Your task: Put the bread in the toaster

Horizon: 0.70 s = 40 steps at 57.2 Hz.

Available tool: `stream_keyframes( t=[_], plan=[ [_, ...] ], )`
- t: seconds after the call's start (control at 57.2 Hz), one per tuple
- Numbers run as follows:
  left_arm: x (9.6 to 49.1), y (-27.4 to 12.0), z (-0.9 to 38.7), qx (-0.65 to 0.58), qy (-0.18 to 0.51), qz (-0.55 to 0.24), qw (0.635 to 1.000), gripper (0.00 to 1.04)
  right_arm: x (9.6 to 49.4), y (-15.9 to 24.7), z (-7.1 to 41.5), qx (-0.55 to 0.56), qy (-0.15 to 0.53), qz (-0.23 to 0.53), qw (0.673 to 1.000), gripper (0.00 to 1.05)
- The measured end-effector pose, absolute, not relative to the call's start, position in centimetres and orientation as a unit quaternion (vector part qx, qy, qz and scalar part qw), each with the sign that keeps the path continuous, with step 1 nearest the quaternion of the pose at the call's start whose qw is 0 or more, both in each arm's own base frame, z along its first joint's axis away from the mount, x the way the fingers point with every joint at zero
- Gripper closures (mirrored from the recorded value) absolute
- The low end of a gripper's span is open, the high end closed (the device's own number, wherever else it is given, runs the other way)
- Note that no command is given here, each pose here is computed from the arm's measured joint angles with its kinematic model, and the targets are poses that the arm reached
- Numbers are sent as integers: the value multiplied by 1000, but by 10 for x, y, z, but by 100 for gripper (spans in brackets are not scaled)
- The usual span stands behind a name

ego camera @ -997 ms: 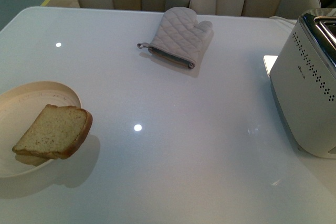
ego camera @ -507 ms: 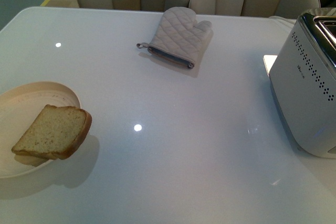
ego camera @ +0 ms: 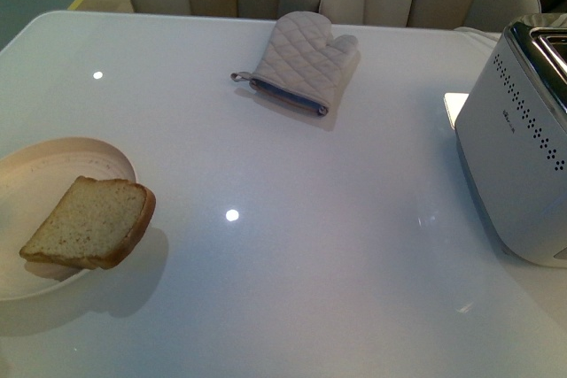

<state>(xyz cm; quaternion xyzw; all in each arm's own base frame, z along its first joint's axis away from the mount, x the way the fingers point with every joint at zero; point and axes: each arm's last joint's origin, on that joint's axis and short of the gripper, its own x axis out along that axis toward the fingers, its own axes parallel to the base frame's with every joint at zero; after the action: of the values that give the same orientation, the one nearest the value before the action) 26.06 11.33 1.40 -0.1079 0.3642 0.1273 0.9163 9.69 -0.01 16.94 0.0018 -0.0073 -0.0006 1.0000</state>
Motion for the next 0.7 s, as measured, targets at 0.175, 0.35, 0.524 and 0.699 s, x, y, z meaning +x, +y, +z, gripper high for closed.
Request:
stream_keyframes(
  t=[0.175, 0.35, 0.524, 0.699],
  plan=[
    [266, 119, -9, -105, 386, 138, 906, 7, 97, 0, 169, 2, -7, -1, 1000, 9],
    [269, 120, -25, -99, 399, 142, 901, 22, 97, 0, 169, 2, -7, -1, 1000, 9],
    [274, 113, -39, -94, 411, 132, 897, 56, 97, 0, 169, 2, -7, -1, 1000, 9],
    [280, 108, -43, -94, 407, 126, 900, 87, 97, 0, 169, 2, -7, -1, 1000, 9]
  ],
)
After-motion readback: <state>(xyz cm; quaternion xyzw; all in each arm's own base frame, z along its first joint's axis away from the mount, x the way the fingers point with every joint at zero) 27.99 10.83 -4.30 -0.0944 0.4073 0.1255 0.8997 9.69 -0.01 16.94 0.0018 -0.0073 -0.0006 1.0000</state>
